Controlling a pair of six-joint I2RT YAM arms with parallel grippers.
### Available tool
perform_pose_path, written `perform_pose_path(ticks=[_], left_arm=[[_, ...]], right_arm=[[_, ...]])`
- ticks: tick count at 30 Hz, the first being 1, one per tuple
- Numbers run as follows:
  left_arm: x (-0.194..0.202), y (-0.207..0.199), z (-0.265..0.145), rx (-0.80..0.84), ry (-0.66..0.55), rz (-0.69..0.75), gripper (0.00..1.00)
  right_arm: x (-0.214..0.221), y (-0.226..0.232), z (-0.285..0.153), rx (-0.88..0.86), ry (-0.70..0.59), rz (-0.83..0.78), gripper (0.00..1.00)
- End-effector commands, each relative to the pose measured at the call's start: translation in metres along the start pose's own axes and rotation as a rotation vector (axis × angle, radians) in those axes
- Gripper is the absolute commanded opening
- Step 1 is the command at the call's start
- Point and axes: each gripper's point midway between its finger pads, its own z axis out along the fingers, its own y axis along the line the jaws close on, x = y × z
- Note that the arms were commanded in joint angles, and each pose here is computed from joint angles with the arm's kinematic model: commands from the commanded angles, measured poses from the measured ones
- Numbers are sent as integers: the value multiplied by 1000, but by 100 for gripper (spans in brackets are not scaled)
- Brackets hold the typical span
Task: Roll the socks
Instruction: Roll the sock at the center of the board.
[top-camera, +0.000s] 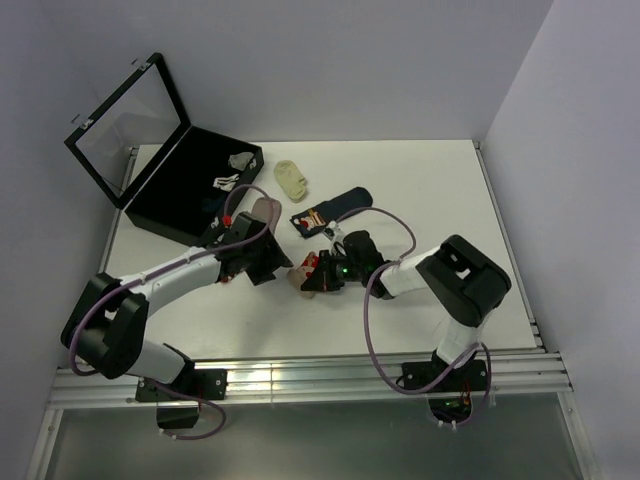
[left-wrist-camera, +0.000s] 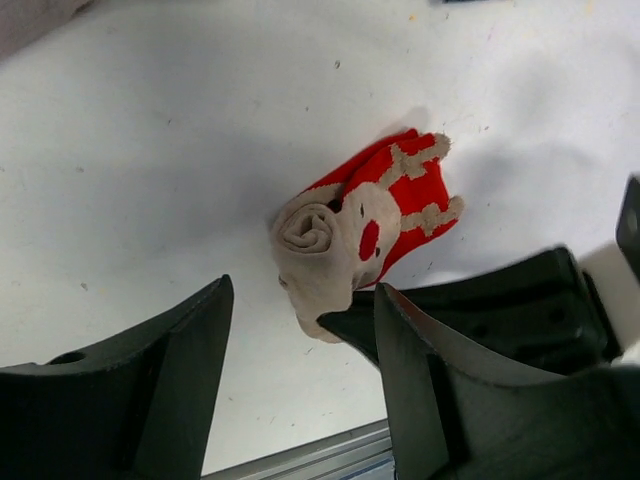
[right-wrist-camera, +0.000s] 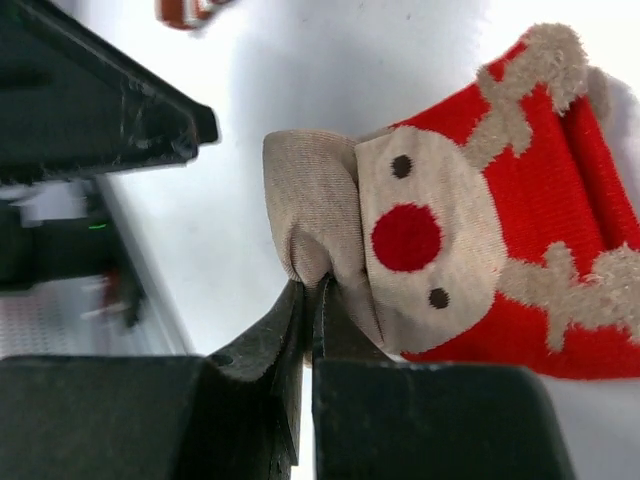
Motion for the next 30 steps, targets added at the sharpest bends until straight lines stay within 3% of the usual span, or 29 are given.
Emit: perform_pose_path(ticks=[1, 14, 19, 27, 30], left_arm=[[0, -13, -4, 108, -21, -18, 63], [17, -16, 15, 139, -4, 1, 54], [26, -4, 27, 76, 32, 8, 50], [35, 16, 45, 3, 63, 8, 46], [36, 23, 50, -40, 73, 18, 39]], right_arm=[[29, 3, -8, -137, 133, 186, 0], [31, -23, -1, -151, 195, 388, 0], [30, -32, 0, -137, 189, 447, 0], [29, -38, 3, -115, 194, 449, 0], [22, -40, 3, -85, 174, 409, 4]])
